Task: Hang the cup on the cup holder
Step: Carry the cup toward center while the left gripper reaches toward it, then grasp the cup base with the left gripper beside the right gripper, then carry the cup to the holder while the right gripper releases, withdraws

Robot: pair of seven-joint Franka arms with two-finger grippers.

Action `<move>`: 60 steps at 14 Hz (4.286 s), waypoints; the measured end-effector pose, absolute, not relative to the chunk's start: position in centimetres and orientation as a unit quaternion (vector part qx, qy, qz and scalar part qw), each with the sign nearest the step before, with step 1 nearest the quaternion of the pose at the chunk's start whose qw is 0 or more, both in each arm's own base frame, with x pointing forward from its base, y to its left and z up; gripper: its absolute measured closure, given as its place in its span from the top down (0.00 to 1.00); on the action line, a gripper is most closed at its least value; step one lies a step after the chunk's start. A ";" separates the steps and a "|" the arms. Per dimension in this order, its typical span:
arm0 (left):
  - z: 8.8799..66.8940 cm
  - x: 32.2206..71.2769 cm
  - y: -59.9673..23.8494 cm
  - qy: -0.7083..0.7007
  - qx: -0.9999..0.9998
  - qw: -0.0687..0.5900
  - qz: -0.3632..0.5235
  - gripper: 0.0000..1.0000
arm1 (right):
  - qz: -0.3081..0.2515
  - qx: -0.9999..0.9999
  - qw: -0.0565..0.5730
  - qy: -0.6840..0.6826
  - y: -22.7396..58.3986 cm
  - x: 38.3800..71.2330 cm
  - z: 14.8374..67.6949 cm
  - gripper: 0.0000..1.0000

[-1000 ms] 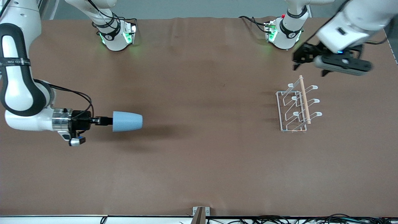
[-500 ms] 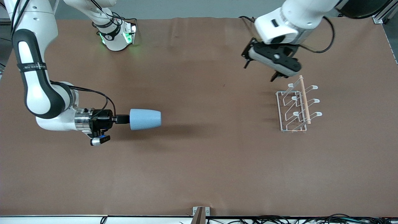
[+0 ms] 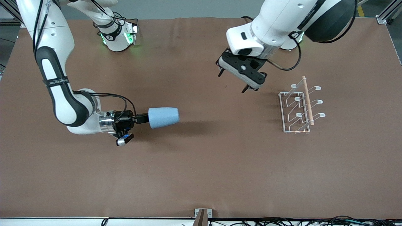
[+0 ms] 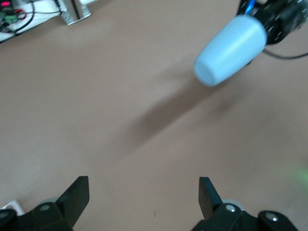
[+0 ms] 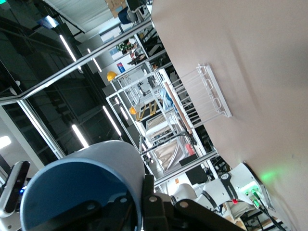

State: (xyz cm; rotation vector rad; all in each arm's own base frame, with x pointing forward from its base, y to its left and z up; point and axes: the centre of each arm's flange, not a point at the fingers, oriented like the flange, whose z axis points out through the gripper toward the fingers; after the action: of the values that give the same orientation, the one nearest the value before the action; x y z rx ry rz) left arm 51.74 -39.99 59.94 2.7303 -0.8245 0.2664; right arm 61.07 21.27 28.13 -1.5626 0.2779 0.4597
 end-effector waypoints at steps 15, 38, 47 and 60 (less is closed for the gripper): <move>53.1 53.4 -49.3 -0.319 0.910 0.211 0.161 1.00 | 0.226 -0.689 0.682 0.100 25.3 60.0 28.5 0.05; 44.3 53.2 -53.8 -0.473 0.846 0.163 0.185 0.83 | 0.223 -0.696 0.675 0.103 26.3 59.9 28.1 0.07; 43.7 55.5 -48.8 -0.476 0.869 0.090 0.095 0.81 | 0.233 -0.694 0.672 0.110 25.8 60.5 29.2 0.88; 43.6 60.7 -26.9 -0.493 0.839 -0.154 -0.172 0.80 | 0.150 -0.924 0.347 0.052 -0.8 61.2 35.1 1.00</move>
State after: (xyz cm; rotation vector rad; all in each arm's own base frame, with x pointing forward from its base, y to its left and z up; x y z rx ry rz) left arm 60.73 -26.93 43.65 2.9297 -1.7199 -0.6006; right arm 61.19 -0.77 35.14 -2.3967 0.1348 0.3898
